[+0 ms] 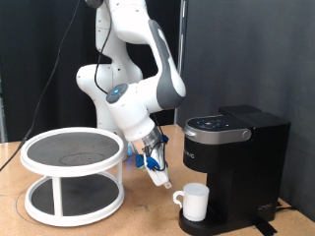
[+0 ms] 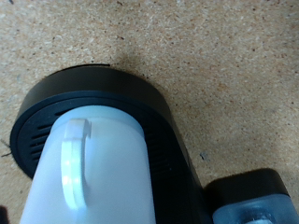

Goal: Make a cup of coffee with the keurig machine

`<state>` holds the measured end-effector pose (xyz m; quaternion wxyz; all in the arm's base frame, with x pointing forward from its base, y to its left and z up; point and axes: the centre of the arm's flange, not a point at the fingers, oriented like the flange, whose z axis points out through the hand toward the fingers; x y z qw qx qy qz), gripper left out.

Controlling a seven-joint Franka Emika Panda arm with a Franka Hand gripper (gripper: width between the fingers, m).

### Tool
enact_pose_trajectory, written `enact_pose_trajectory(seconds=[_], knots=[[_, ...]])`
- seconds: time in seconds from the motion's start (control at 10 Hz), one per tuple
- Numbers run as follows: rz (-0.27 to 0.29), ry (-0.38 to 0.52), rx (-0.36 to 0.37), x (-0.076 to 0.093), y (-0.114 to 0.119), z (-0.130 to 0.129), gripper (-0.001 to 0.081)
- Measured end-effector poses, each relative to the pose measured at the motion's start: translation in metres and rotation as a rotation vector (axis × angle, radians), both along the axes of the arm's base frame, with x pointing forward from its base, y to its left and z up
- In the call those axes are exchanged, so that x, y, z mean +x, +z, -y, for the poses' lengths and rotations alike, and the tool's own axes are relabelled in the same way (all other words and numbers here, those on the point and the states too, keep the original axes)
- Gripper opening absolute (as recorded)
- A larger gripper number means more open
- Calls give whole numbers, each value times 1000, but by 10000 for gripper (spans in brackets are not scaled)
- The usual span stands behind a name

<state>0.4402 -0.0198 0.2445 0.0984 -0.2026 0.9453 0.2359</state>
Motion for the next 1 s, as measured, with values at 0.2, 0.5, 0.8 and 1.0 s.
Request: enact_pose_trajectory(seconds=[0.2,0.5,0.8,1.0], knots=[[7,0,2,-8,7,1,734],[-6,46,43,-14,9,-6,734],[53,79,89,-26,38,-13,734],[74,109,130,-34,61,-19,734]])
